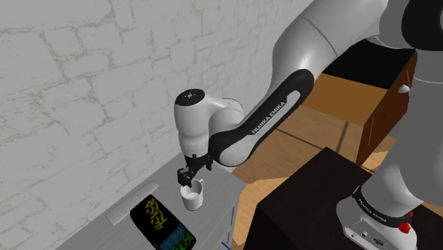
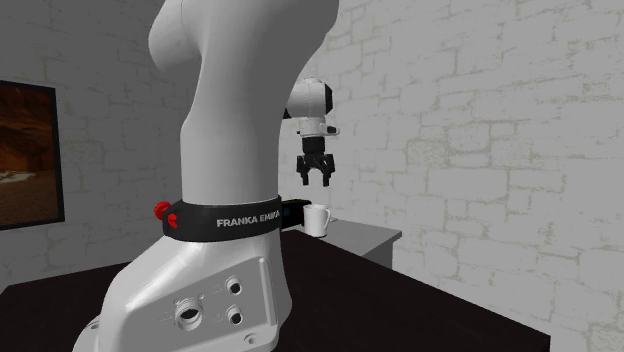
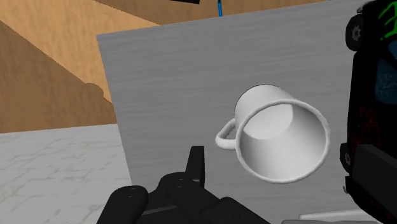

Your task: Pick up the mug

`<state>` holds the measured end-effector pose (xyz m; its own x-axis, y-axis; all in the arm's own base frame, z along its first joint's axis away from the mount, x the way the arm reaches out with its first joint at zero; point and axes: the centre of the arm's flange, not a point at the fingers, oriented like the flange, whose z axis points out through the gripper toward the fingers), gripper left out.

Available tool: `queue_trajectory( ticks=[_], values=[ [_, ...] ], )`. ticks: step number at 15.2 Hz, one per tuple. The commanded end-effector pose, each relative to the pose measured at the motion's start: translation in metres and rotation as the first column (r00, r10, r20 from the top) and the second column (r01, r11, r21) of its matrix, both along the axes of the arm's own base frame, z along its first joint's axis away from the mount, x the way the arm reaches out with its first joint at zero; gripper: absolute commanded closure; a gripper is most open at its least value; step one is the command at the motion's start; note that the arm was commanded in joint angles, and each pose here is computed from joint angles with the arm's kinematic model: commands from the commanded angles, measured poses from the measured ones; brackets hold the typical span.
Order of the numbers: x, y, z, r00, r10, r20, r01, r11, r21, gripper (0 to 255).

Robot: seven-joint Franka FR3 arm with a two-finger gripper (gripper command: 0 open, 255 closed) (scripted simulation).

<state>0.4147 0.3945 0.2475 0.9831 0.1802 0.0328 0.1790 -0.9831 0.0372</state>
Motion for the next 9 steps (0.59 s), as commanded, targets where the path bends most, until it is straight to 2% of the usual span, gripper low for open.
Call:
queue_trajectory(
  ticks=[1, 6, 9],
  values=[
    [0.002, 0.018, -0.020, 1.000, 0.004, 0.000, -0.004, 1.000, -0.008, 0],
    [0.011, 0.065, -0.068, 1.000, 0.016, -0.002, -0.016, 1.000, -0.025, 0],
    [0.012, 0.069, -0.082, 1.000, 0.017, -0.002, -0.017, 1.000, -0.026, 0]
  ],
)
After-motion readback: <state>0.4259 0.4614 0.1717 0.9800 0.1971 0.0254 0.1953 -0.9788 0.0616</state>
